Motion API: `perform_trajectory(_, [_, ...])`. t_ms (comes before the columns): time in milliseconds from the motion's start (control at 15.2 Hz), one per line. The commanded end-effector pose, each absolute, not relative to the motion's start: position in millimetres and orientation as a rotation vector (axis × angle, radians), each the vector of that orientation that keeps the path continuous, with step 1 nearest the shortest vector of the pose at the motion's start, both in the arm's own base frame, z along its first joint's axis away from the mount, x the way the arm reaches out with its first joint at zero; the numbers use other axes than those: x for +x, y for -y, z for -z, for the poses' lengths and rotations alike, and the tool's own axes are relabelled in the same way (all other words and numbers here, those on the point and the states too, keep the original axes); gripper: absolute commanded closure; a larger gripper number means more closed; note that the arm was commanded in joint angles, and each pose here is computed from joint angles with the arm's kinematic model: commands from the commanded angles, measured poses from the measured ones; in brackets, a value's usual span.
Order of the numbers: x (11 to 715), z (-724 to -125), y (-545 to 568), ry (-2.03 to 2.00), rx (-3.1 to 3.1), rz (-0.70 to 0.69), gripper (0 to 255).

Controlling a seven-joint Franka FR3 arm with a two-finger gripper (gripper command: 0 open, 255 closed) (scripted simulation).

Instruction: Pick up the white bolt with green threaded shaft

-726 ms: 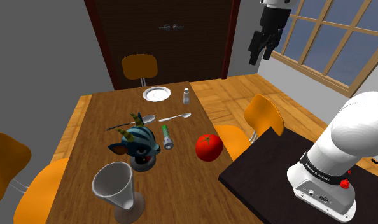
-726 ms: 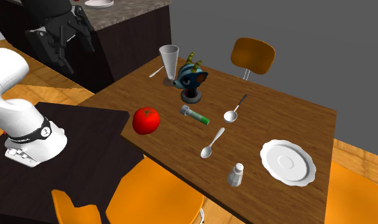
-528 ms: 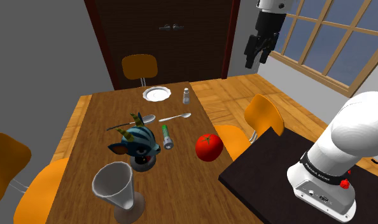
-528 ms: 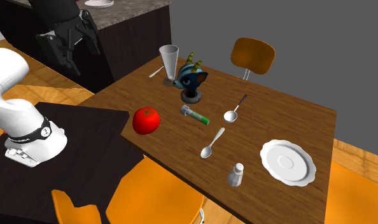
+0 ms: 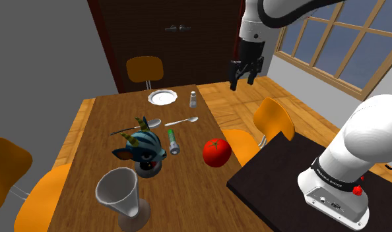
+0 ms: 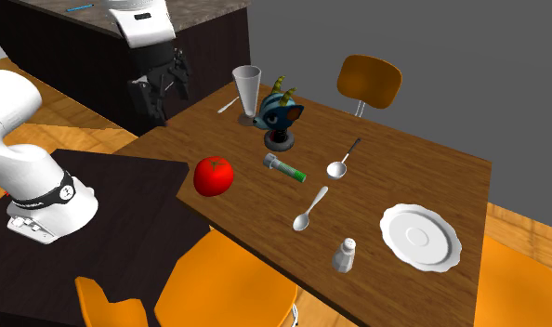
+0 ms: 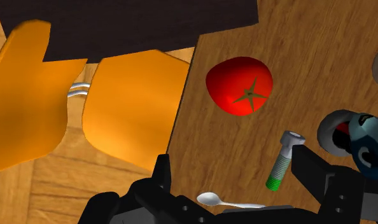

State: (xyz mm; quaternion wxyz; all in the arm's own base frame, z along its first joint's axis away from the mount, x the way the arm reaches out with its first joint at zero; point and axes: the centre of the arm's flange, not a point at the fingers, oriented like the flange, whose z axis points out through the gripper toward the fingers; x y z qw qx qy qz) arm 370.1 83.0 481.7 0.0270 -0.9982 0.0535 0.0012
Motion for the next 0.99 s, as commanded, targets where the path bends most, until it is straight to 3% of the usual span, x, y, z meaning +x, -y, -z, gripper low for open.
perform_trajectory(0, [385,-462,-100,-0.200,-3.084,-0.008,0])
perform_trajectory(924, [474,-328,-198,-0.432,-3.082,-0.055,0])
